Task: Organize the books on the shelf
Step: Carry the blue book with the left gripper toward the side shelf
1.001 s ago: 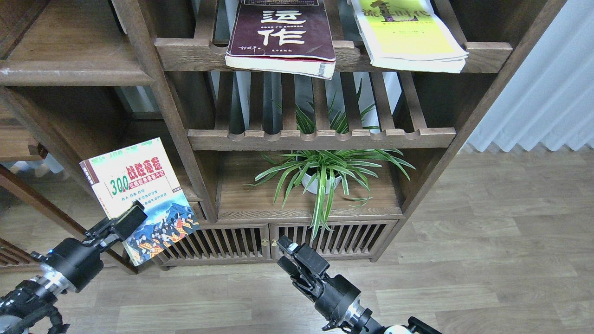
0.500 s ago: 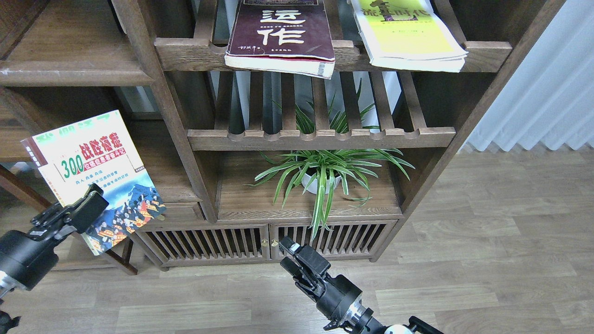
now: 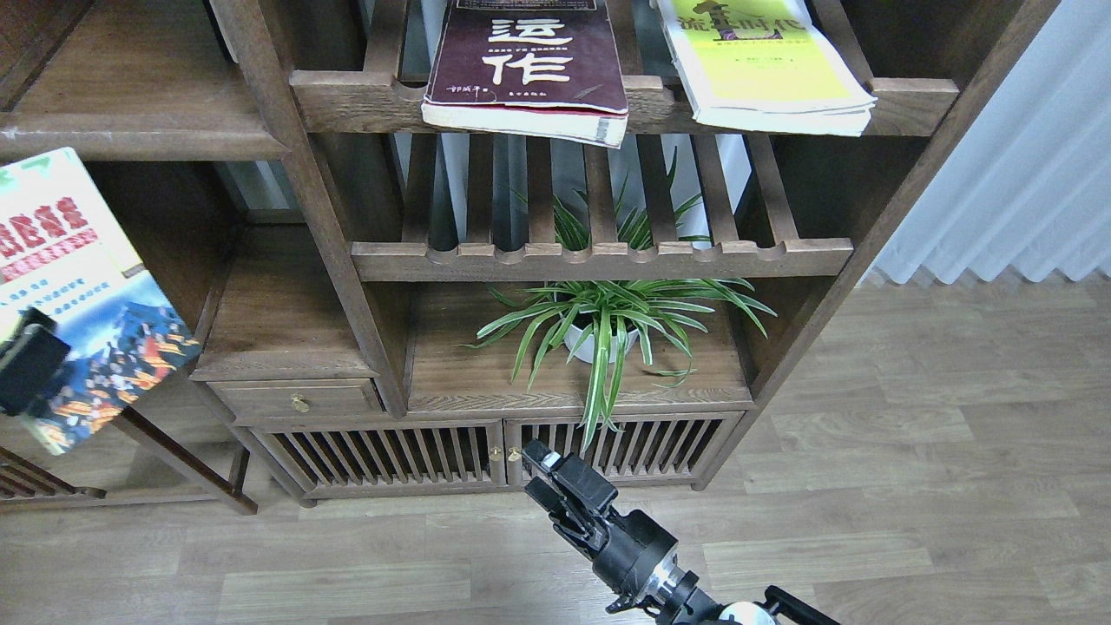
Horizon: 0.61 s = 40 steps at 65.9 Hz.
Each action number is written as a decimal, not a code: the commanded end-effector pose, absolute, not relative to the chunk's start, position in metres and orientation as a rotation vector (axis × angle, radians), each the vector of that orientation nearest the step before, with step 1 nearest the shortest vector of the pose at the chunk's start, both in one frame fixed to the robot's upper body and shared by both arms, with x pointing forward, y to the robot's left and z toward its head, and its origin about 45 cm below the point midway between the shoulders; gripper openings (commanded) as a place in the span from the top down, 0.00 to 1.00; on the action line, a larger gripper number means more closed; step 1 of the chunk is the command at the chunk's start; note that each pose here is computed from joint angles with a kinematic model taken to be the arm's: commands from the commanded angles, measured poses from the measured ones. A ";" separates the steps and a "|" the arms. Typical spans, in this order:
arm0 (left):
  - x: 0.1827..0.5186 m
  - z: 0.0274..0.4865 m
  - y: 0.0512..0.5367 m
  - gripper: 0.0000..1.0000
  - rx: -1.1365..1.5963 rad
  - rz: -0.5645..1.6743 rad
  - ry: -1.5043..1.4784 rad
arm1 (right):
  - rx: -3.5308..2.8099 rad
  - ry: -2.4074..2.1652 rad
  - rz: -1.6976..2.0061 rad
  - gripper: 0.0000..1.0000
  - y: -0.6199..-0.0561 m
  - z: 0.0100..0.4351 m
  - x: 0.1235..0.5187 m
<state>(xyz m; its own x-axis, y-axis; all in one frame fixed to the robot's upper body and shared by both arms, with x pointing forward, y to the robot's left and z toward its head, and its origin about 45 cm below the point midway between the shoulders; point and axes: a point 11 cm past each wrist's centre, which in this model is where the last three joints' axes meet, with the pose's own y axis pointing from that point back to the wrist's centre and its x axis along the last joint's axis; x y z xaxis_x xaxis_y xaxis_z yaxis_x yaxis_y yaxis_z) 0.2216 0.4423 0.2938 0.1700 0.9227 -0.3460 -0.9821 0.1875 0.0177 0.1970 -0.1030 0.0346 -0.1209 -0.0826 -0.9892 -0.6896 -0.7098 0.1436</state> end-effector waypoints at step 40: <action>0.321 0.387 0.462 0.93 -0.191 1.395 -0.018 | -1.742 0.839 1.859 0.07 -0.102 0.041 0.207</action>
<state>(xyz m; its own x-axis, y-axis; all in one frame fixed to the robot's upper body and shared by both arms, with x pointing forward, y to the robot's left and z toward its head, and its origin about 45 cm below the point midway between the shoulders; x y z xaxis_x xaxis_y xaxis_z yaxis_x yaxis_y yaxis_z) 0.3082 0.4561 0.3738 0.2057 0.9676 -0.1464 -0.9730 0.1861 -0.1367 0.2067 -0.1017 0.0409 -0.0959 -0.0797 -0.9922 -0.6907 -0.7124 0.1240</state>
